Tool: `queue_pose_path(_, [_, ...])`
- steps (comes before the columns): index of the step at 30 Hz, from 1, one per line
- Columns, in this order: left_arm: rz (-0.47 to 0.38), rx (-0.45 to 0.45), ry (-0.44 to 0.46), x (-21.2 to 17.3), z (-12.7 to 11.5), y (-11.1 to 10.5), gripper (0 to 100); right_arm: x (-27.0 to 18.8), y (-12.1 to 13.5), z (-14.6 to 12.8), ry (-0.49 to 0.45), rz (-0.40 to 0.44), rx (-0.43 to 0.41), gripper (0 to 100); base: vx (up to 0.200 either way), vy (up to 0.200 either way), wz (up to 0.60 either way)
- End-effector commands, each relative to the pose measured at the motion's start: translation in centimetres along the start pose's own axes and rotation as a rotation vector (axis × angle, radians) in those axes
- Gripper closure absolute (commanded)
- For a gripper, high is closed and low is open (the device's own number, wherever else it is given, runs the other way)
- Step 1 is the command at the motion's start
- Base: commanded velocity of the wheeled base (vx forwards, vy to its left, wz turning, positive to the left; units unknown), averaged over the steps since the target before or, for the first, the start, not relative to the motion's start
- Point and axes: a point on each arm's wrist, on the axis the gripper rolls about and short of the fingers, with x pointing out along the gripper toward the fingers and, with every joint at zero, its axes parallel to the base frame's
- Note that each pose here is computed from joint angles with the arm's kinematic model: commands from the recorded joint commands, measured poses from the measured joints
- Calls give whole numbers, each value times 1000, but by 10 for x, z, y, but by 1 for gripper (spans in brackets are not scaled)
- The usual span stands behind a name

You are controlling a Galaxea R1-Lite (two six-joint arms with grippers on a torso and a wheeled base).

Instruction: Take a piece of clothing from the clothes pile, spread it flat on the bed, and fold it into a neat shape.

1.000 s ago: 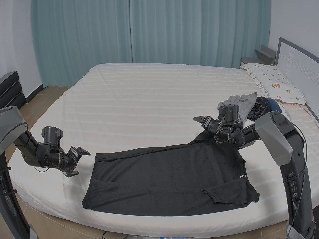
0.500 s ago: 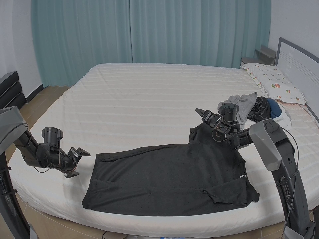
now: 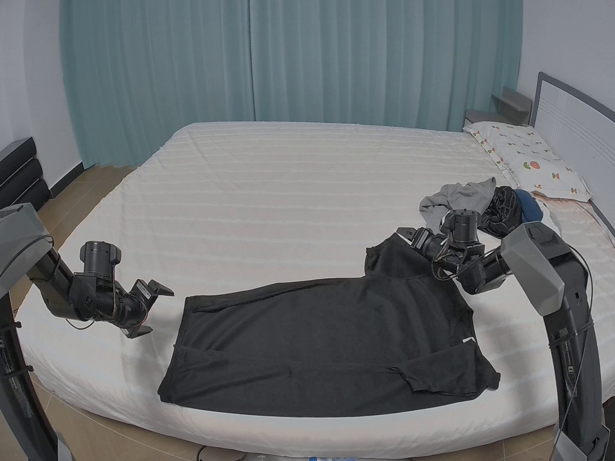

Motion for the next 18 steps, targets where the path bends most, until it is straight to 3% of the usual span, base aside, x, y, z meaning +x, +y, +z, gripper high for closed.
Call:
queue_pose_path(1, [-56, 35, -47, 2, 12, -21, 0, -42, -12, 31, 40, -9, 32, 0, 0, 0, 0])
queue_pose_path(9, [-125, 114, -20, 42, 5, -58, 0, -58, -29, 23, 93, -52, 61, 0, 0, 0, 0])
queue_pose_path(18, [-140, 162, 4, 66, -9, -71, 0, -62, -32, 18, 86, -49, 59, 0, 0, 0, 0])
